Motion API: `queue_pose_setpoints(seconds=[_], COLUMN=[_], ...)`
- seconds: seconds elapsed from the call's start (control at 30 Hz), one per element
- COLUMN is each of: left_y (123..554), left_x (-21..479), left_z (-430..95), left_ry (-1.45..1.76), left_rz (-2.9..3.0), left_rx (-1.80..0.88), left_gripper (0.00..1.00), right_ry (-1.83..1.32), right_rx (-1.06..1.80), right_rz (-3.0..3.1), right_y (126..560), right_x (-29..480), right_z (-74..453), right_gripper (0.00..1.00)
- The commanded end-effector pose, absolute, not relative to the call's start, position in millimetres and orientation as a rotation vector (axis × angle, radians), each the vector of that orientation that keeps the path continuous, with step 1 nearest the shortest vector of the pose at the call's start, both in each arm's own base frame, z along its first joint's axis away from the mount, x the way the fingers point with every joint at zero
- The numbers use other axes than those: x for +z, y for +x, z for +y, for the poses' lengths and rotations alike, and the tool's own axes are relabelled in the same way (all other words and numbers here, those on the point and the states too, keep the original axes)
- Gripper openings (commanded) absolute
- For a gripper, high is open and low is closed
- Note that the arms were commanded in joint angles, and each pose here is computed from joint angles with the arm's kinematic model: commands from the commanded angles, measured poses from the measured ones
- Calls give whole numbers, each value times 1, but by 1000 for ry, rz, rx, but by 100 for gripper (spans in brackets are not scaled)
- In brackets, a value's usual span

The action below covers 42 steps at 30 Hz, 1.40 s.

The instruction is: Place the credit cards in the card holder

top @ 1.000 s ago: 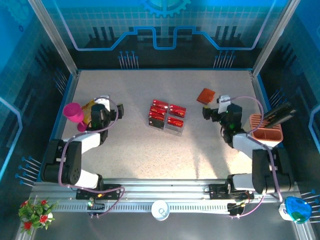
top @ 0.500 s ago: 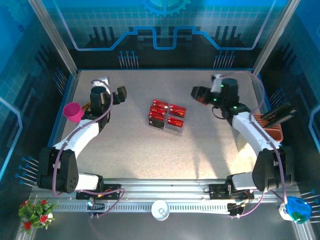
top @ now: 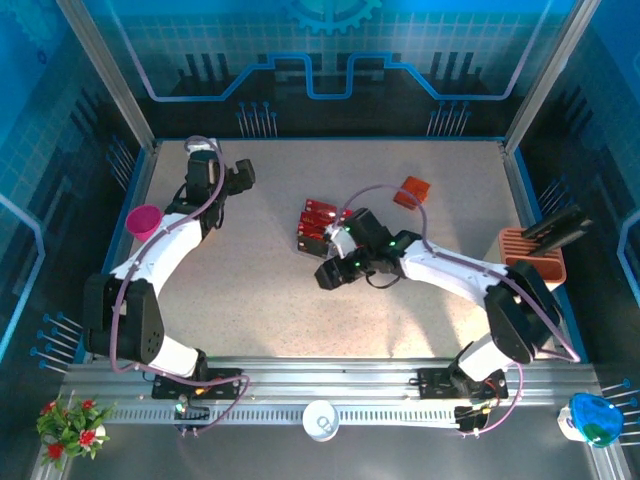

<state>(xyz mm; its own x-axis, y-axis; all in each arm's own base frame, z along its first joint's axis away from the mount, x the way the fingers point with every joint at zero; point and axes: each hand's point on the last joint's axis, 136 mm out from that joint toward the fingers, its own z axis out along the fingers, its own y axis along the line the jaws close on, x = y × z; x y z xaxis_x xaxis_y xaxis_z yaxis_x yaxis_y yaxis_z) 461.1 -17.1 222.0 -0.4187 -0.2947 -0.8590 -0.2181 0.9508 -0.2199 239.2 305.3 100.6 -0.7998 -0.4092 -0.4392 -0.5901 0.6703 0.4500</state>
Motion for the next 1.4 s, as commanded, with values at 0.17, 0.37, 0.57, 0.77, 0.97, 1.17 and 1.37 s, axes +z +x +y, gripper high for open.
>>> queue_pose_setpoints(seconds=[0.17,0.37,0.57,0.77,0.97,1.17,1.37], left_y=[460,459,458,456,455,456,456], left_x=[223,222,226,228,229,226,223], left_z=[-11,-11,-10,-10,-10,-13,-16], left_ry=[-421,-427,-426,-428,-436,-451,-476], left_rz=[2051,2058,2051,2047,2041,2044,2051], left_rx=[-59,-62,-62,-61,-67,-94,-130], left_gripper=[99,99,99,99,99,99,99], right_ry=[-872,-848,-803,-791,-775,-735,-720], right_rx=[738,641,569,517,495,546,708], right_rz=[2651,2658,2684,2698,2697,2706,2688], right_y=[253,280,308,333,360,384,375], right_x=[58,45,35,31,32,34,62], right_z=[330,333,321,307,299,299,311], right_gripper=[57,56,56,55,55,55,55])
